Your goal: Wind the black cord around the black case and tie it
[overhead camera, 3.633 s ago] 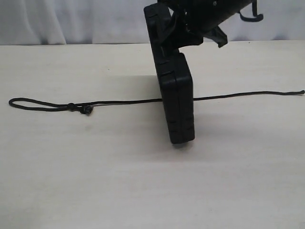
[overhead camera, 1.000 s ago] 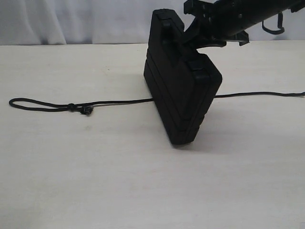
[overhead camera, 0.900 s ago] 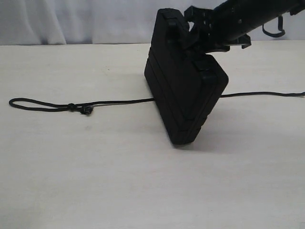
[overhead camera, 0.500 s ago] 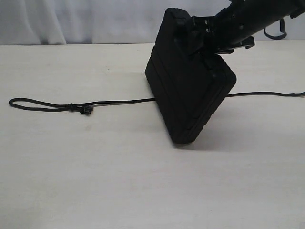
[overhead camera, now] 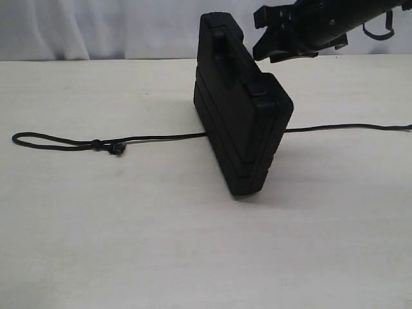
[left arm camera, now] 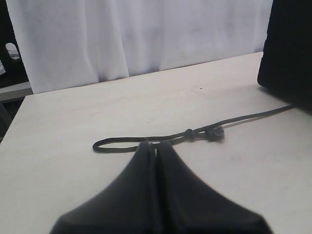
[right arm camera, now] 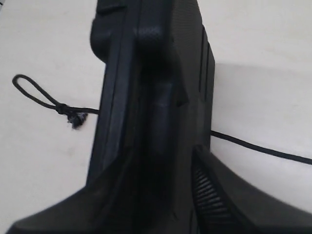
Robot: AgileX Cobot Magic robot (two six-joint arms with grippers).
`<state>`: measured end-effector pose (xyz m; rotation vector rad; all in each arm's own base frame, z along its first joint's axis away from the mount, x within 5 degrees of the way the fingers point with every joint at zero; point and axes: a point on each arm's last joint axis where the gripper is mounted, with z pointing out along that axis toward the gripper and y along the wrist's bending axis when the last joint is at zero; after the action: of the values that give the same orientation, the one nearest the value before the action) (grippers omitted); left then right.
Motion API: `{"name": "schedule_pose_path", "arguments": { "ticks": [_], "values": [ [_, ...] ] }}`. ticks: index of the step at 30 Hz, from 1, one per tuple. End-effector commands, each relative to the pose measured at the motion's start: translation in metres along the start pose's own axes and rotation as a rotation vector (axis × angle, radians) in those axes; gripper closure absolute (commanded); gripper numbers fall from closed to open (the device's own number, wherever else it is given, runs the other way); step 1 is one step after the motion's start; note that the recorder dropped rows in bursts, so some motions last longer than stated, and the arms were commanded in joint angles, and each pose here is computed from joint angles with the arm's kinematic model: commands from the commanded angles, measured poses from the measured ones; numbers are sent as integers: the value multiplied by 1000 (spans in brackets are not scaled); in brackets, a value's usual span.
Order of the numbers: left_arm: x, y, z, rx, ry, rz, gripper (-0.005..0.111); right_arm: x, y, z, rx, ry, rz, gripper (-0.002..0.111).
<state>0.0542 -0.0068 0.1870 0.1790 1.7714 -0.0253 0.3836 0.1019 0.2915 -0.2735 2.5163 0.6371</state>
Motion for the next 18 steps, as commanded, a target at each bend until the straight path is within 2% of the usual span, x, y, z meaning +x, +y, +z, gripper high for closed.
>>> {"name": "schedule_pose_path", "arguments": {
  "ticks": [1, 11, 18],
  "values": [
    [0, -1, 0, 8, -12, -4, 107, 6, 0, 8, 96, 52, -16, 73],
    [0, -1, 0, 9, -12, -6, 107, -5, 6, -8, 121, -39, -32, 73],
    [0, -1, 0, 9, -12, -6, 107, -6, 8, -9, 110, -34, -28, 73]
  ]
}}
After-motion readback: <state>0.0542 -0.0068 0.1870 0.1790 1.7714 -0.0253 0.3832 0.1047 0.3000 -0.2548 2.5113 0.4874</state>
